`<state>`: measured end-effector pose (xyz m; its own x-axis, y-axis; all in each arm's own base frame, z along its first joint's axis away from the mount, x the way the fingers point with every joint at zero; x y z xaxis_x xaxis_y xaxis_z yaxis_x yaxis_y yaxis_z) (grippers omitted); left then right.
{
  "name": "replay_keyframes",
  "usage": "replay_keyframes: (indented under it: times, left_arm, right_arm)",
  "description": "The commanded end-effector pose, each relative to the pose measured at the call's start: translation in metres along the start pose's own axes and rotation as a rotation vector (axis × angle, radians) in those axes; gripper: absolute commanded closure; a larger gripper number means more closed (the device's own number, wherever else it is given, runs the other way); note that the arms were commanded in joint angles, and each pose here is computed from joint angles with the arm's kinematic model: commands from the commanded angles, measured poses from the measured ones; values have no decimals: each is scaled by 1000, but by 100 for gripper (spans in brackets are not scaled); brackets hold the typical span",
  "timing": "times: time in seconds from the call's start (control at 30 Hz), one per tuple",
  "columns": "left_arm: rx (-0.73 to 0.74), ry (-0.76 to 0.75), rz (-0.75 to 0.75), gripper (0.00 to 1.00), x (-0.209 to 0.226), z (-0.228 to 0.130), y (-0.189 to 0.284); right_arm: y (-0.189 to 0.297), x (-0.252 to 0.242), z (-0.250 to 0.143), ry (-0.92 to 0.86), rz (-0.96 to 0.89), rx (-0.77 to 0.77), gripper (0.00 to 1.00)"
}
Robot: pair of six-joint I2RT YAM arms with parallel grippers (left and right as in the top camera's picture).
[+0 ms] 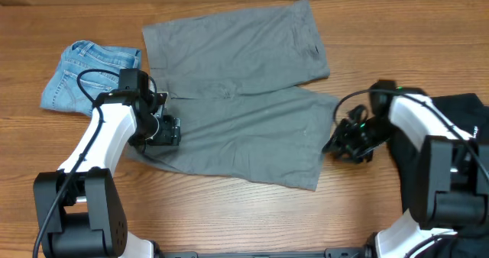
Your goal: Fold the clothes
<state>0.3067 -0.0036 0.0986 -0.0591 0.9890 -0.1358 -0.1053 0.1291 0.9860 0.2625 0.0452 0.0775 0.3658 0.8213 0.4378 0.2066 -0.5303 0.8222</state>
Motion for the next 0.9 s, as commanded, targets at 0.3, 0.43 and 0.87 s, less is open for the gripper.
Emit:
replay_keyframes:
  times: [0.3,0.43,0.87]
  left_arm:
    - [0,16,6,19,2,-1,-3]
    - [0,16,7,18,2,-1,-3]
    - [23,19,7,13,2,-5,-3]
  right_arm:
    - [-55,16,-45,124,33,131,83]
    - [-40,-19,-46,-19,-279,66,96]
    - [-5,-23,-45,-66,-344,-102,69]
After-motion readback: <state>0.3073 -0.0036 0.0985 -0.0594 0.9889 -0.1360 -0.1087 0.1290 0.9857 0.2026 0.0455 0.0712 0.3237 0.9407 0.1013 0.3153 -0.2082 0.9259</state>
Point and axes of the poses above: each gripper's point midway between its finger pads, its own y axis back along the fingers, its own x axis along the line the jaws close on, z = x × y, the point moved 6 cm from there along y, back along the fingers, and after that the axes turned 5 degrees about y, right-handed, at the moved point
